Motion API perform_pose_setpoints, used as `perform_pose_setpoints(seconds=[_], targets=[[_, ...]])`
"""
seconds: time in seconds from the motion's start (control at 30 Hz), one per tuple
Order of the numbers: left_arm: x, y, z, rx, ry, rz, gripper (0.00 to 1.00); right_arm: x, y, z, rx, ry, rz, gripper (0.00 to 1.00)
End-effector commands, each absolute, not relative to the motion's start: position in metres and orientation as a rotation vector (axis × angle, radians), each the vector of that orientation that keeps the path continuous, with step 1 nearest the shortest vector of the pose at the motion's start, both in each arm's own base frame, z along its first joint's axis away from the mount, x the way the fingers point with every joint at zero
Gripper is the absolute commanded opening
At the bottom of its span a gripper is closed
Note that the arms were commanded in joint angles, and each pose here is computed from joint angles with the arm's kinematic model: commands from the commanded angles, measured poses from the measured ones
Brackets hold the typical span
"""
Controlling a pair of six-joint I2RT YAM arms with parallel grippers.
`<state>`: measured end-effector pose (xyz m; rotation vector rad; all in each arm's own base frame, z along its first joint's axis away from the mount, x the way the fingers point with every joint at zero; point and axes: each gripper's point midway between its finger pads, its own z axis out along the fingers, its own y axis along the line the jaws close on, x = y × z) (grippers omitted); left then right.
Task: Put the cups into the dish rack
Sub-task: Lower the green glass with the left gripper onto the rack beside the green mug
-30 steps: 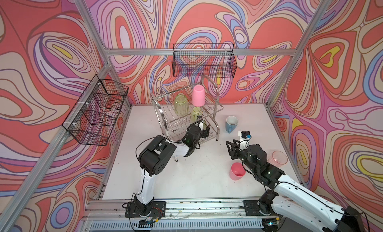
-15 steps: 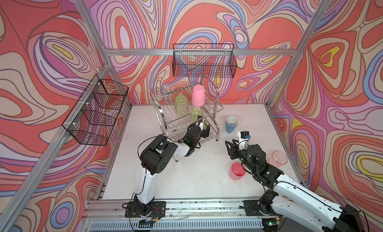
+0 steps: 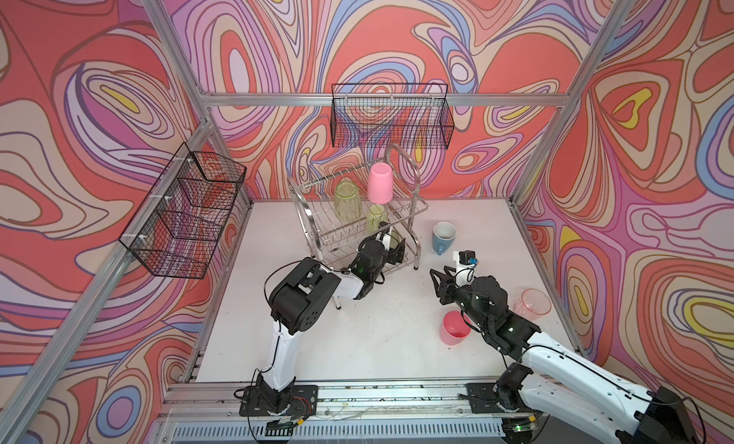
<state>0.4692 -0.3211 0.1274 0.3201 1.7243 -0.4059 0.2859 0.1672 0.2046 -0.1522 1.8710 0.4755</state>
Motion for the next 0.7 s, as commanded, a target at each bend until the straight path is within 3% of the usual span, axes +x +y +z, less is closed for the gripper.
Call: perform_pose_setpoints(seconds=[0.0,0.67], targets=[[0.468,-0.318,0.141,0.328,1.676,-0.408,0.97,0.284,0.167,0.202,-0.165,1.869,0.476,0.50],[0.429,-0.314,0.174,0.383,1.649,-0.411,1.00,0.288,0.167,0.207,-0.108,1.915,0.480,0.53]])
